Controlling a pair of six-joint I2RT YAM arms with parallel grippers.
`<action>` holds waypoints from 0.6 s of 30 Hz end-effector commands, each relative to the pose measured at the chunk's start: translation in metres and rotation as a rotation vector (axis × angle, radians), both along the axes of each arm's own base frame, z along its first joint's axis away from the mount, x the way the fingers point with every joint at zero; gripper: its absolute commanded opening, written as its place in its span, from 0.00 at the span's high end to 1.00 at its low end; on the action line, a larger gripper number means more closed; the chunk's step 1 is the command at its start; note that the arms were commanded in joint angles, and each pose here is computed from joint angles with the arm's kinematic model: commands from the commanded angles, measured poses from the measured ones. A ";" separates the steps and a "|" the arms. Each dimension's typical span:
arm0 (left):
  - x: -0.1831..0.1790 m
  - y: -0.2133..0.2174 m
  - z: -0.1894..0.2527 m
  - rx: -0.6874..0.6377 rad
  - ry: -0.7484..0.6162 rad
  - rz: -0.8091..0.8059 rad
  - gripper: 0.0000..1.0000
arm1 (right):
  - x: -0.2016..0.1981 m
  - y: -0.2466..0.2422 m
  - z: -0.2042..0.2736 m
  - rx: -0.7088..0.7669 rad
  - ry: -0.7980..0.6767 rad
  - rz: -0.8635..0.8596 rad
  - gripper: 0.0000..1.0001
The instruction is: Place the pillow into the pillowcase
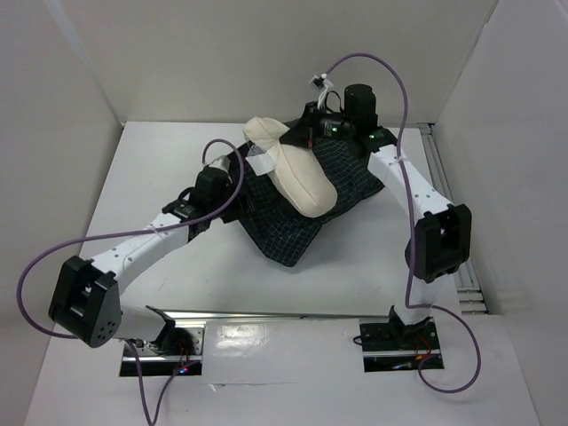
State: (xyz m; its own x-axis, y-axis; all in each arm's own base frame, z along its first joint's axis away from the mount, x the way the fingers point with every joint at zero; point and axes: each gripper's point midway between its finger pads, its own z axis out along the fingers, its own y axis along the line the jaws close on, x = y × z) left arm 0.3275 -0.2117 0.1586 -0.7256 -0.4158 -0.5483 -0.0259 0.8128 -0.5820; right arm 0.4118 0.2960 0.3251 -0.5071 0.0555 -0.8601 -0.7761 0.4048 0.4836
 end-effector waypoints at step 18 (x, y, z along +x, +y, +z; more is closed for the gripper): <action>0.064 -0.107 0.011 -0.273 -0.282 0.216 0.14 | -0.003 -0.001 0.043 0.227 0.080 0.133 1.00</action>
State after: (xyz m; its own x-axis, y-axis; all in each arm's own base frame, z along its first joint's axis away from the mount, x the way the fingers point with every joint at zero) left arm 0.3730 -0.3119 0.1434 -0.5512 -0.5802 -0.5996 -0.0052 0.7210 -0.6929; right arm 0.4261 0.2933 0.3253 -0.6654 0.1502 -0.7312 -0.6863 0.2624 0.6784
